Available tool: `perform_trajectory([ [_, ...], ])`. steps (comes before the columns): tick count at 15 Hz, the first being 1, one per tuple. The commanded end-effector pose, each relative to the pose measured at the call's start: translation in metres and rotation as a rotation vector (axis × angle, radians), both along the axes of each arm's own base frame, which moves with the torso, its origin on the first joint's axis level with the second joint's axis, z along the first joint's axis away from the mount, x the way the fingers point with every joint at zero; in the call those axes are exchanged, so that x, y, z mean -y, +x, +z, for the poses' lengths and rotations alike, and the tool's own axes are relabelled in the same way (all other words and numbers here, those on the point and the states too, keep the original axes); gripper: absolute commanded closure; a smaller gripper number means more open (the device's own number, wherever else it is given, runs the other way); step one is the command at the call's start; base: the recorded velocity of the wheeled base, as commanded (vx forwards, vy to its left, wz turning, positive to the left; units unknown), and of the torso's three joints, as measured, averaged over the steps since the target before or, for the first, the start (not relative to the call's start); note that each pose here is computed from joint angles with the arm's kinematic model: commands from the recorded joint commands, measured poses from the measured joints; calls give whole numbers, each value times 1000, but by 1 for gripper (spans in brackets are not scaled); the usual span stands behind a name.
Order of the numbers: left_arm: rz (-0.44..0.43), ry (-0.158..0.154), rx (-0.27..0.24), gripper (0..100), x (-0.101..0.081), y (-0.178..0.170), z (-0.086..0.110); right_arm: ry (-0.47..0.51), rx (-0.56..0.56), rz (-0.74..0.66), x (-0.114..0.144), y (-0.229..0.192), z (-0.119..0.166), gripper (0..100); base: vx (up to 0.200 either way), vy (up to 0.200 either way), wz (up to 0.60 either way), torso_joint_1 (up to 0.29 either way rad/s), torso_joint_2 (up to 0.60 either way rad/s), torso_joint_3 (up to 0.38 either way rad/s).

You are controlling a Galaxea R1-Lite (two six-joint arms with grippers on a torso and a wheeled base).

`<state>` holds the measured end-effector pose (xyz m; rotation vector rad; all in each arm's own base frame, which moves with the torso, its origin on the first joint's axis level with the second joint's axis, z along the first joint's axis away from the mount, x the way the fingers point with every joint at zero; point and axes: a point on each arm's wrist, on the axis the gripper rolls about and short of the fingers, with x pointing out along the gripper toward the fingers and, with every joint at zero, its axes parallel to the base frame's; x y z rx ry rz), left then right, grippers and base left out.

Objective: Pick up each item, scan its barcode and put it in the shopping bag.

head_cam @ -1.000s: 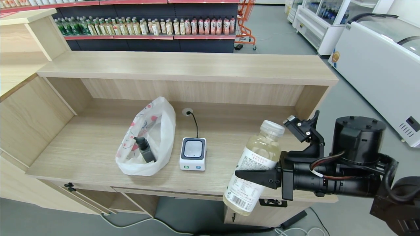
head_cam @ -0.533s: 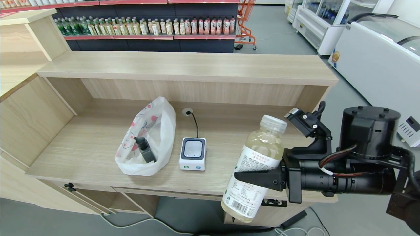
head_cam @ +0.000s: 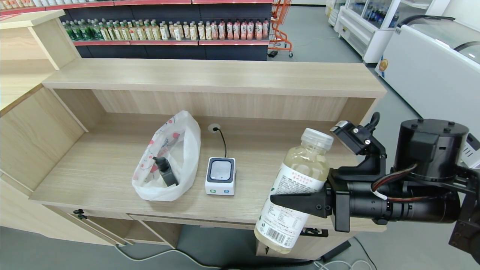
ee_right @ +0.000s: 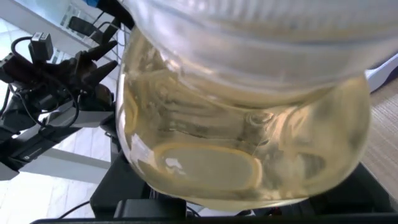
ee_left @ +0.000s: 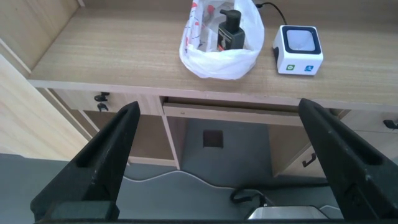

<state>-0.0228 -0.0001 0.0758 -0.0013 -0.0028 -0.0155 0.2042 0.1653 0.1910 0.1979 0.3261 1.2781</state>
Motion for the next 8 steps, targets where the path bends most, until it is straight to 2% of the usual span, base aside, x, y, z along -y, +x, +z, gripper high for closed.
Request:
perform_trajectory([
  [1, 0, 0, -1, 0, 0, 0, 0, -2, -2, 0, 1, -1, -1, 100, 0, 0, 0, 0, 0, 0],
  [8, 0, 0, -1, 0, 0, 0, 0, -13, -10, -6, 1, -2, -6, 100, 0, 0, 0, 0, 0, 0],
])
